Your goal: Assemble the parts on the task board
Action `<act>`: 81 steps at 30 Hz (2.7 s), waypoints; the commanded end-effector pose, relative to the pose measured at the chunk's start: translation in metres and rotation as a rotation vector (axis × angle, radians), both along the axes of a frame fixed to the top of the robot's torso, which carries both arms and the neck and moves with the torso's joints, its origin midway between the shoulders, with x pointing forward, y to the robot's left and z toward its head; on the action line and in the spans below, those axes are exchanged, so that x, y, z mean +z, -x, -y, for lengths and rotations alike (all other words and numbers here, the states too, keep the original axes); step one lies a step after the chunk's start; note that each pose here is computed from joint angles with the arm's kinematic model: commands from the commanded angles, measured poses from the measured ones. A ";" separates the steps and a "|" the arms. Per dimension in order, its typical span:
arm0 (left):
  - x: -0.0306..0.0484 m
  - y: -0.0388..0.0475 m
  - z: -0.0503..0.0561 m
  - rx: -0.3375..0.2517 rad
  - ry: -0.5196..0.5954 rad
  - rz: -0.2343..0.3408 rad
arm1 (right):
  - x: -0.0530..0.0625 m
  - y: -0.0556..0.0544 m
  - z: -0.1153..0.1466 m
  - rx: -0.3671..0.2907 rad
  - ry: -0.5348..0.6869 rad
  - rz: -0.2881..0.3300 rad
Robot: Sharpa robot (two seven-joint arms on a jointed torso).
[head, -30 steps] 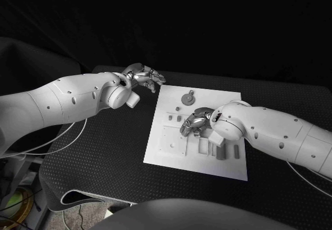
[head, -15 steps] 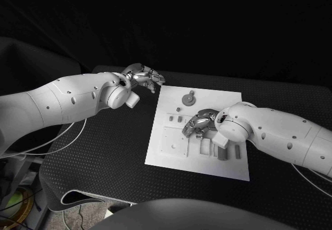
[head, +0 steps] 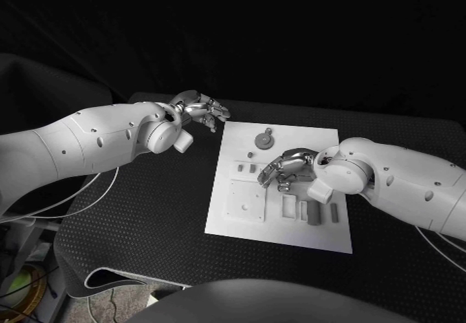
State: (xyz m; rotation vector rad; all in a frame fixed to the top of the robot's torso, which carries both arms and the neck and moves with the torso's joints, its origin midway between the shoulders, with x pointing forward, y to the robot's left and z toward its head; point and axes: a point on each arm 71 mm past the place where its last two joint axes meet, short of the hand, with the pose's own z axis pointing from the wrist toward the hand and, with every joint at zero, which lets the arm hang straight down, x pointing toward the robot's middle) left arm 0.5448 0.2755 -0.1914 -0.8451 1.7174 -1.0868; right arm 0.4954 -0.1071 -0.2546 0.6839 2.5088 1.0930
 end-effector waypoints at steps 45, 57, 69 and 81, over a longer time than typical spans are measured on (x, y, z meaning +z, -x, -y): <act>-0.0380 0.0595 0.063 -0.690 0.085 -0.371 | 0.047 0.004 0.005 0.102 -0.414 -0.030; -0.0392 0.0663 0.070 -0.749 0.076 -0.381 | 0.046 0.004 0.006 0.099 -0.426 -0.031; -0.0351 0.0632 0.071 -0.701 0.138 -0.343 | 0.045 0.005 0.006 0.107 -0.422 -0.038; -0.0321 0.0659 0.073 -0.724 0.197 -0.351 | 0.042 0.001 0.009 0.093 -0.410 -0.037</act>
